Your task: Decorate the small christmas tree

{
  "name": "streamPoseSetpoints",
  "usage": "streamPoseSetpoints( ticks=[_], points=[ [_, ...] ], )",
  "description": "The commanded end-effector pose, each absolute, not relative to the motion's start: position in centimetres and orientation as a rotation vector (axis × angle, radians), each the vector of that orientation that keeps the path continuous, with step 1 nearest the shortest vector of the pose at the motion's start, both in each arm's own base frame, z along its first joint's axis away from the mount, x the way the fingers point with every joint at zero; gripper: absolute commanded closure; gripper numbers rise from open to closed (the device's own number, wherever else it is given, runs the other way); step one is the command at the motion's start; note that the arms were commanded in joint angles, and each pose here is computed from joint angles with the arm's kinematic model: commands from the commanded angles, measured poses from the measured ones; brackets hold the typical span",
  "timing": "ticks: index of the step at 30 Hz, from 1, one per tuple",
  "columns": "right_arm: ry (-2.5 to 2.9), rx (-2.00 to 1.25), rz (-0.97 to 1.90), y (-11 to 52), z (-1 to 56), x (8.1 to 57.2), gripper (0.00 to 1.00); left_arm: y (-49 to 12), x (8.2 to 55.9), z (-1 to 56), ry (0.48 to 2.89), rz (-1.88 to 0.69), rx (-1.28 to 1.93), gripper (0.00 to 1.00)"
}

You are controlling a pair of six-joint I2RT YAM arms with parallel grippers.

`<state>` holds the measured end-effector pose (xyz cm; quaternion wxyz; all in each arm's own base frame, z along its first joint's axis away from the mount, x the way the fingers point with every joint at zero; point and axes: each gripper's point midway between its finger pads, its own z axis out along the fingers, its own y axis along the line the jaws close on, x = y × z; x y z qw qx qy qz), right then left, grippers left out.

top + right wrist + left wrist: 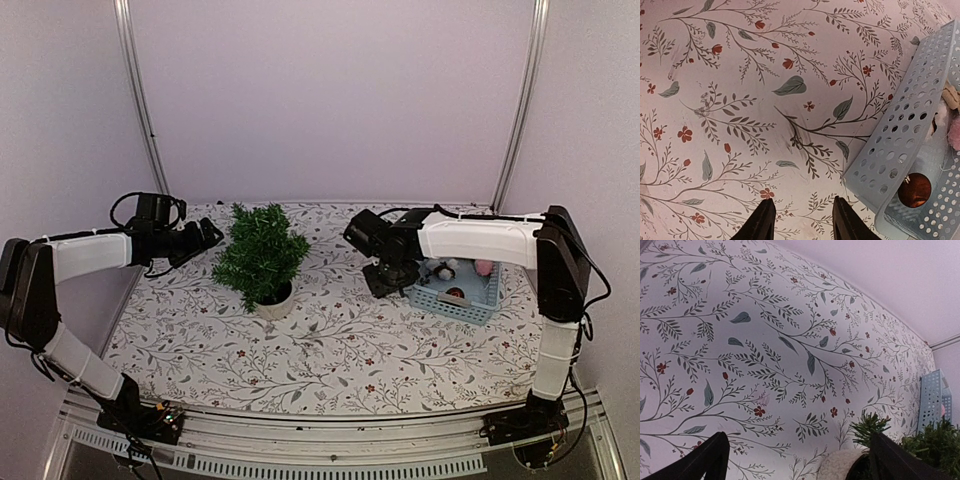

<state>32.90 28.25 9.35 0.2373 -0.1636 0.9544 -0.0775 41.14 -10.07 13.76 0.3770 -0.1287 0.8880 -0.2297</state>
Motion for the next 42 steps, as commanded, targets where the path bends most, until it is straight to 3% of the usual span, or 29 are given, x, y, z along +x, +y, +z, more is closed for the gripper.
streamPoseSetpoints(
  ticks=[1,22,26,31,42],
  points=[
    [2.586,-0.441,-0.31,27.8,8.7,34.9,0.59,-10.6,40.8,13.6,2.276,-0.591,-0.311,0.01],
    [2.638,-0.437,-0.527,23.5,3.6,37.4,0.61,-10.3,40.8,13.1,2.286,-0.569,-0.306,0.01],
    [2.652,-0.456,-0.463,24.3,3.3,37.7,0.73,-10.3,40.9,13.0,2.288,-0.565,-0.306,0.0],
    [2.657,-0.463,-0.378,25.3,3.9,37.8,1.0,-10.4,40.9,13.1,2.286,-0.568,-0.304,0.01],
    [2.534,-0.384,0.128,27.7,13.2,38.3,1.0,-10.0,40.2,14.5,2.257,-0.554,-0.298,0.01]
  ],
)
